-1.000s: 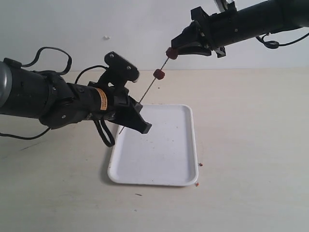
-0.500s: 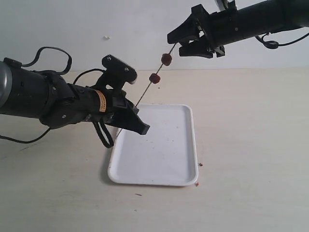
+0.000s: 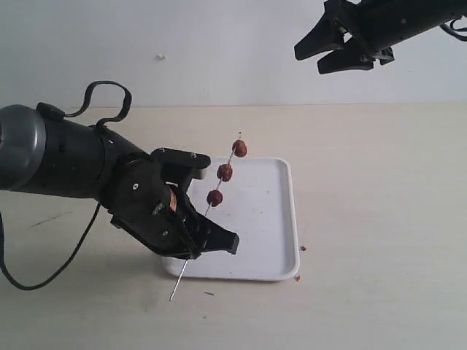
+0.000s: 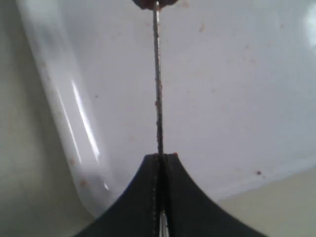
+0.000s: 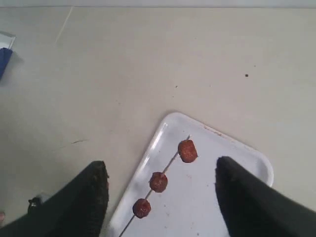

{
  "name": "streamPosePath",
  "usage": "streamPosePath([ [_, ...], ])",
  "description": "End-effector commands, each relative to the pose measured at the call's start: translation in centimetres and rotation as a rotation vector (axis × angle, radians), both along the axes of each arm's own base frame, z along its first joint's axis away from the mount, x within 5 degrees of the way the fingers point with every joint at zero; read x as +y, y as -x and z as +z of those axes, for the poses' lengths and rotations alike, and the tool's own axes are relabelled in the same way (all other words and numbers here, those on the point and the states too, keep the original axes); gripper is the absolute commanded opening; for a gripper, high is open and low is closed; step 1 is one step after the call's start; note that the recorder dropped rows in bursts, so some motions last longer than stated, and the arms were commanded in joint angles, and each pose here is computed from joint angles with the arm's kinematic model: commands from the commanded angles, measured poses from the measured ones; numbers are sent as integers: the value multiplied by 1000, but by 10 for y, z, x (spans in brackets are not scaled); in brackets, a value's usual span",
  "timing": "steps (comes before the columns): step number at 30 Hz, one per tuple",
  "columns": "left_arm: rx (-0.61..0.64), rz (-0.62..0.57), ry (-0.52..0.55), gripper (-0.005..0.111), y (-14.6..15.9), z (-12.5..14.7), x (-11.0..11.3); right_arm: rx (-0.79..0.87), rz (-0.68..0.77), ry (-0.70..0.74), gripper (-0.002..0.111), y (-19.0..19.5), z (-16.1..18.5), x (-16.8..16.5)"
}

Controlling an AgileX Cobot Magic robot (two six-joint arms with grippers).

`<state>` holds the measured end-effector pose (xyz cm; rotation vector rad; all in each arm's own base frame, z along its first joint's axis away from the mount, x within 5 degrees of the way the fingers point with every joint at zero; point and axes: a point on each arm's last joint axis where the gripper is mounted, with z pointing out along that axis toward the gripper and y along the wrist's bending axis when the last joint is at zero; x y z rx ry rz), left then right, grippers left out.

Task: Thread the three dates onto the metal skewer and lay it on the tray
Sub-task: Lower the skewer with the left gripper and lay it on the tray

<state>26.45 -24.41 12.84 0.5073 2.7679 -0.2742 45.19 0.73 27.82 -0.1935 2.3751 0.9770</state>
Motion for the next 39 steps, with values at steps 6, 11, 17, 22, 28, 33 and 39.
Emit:
streamPosePath([
  [6,90,66,69,0,15,1,-16,6,15,-12,61,7,10,4],
  [11,122,72,39,0,15,-16,-16,21,10,-21,61,8,5,4],
  [17,127,61,25,12,14,-24,-16,19,8,-31,61,8,6,5],
  [22,125,53,23,39,14,-24,-16,19,8,-31,61,8,6,5],
  [28,101,30,36,58,14,-17,-17,16,13,-30,61,8,6,5],
  [33,24,-21,50,64,8,6,-11,19,13,-31,61,8,6,5],
  [39,-28,-26,30,65,1,36,8,14,16,-26,61,8,6,5],
])
